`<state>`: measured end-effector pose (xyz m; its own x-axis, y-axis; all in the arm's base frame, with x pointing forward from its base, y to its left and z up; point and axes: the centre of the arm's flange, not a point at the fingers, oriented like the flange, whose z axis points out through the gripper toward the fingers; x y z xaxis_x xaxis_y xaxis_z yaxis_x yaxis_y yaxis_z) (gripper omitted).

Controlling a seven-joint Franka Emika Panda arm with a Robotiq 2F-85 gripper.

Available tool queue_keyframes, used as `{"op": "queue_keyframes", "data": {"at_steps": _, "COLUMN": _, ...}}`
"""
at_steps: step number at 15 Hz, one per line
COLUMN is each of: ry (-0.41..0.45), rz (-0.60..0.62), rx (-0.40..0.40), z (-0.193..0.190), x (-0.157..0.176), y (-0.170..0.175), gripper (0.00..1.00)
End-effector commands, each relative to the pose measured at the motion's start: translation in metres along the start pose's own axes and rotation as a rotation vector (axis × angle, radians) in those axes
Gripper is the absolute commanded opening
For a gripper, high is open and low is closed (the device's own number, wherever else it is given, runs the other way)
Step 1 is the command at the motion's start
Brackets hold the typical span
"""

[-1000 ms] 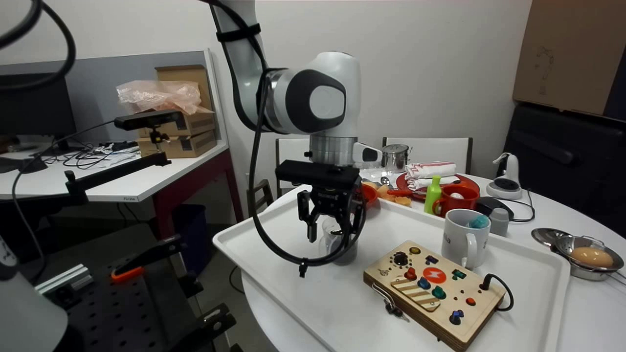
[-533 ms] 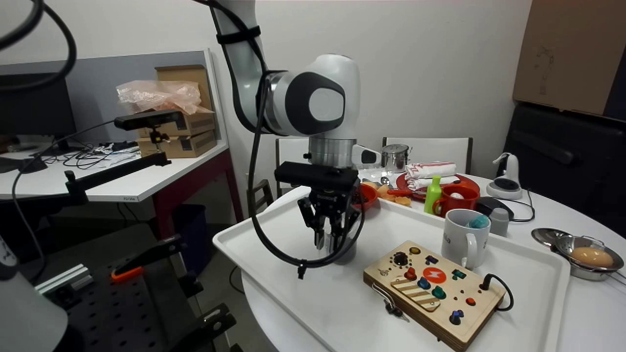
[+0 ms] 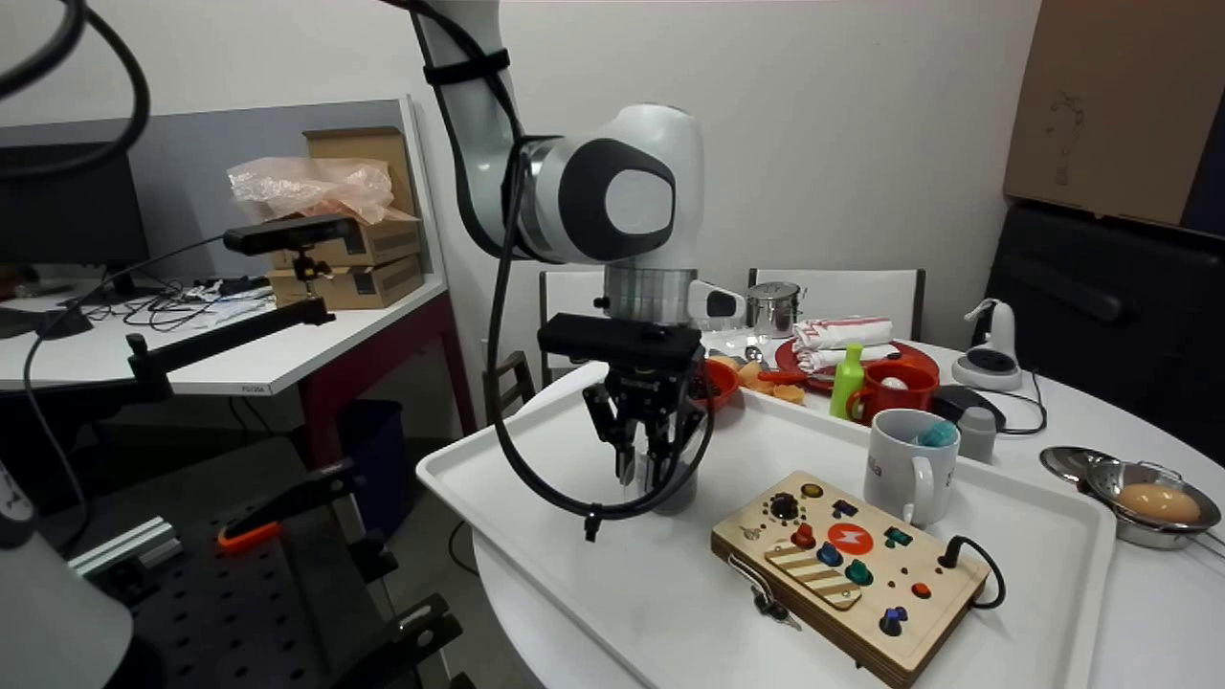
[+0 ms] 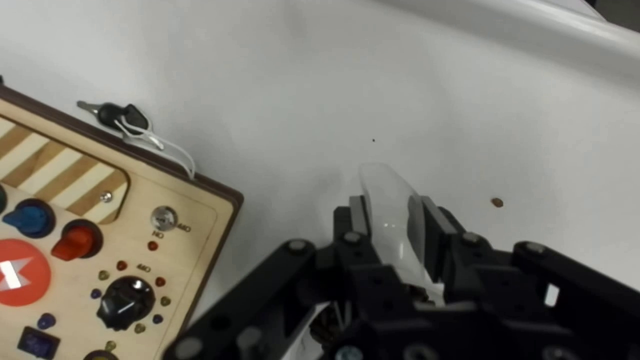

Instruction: Pour all the beans in the jar into the red bowl

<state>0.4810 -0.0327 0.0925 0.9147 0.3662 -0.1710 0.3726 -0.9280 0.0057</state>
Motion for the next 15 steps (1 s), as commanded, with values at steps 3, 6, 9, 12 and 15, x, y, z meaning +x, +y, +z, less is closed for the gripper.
{"op": "queue_keyframes", "data": {"at_steps": 3, "ry": 0.046, "rz": -0.018, "rx": -0.047, "z": -0.055, "x": 0.002, "y": -0.002, "gripper": 0.07}}
{"op": "queue_keyframes", "data": {"at_steps": 6, "ry": 0.04, "rz": -0.064, "rx": -0.137, "z": -0.081, "x": 0.009, "y": -0.004, "gripper": 0.07}}
{"op": "queue_keyframes", "data": {"at_steps": 9, "ry": -0.003, "rz": -0.135, "rx": -0.254, "z": -0.105, "x": 0.019, "y": -0.018, "gripper": 0.07}}
{"op": "queue_keyframes", "data": {"at_steps": 12, "ry": -0.035, "rz": -0.192, "rx": -0.388, "z": -0.128, "x": 0.038, "y": -0.04, "gripper": 0.07}}
{"op": "queue_keyframes", "data": {"at_steps": 15, "ry": -0.028, "rz": -0.21, "rx": -0.392, "z": -0.128, "x": 0.042, "y": -0.045, "gripper": 0.07}}
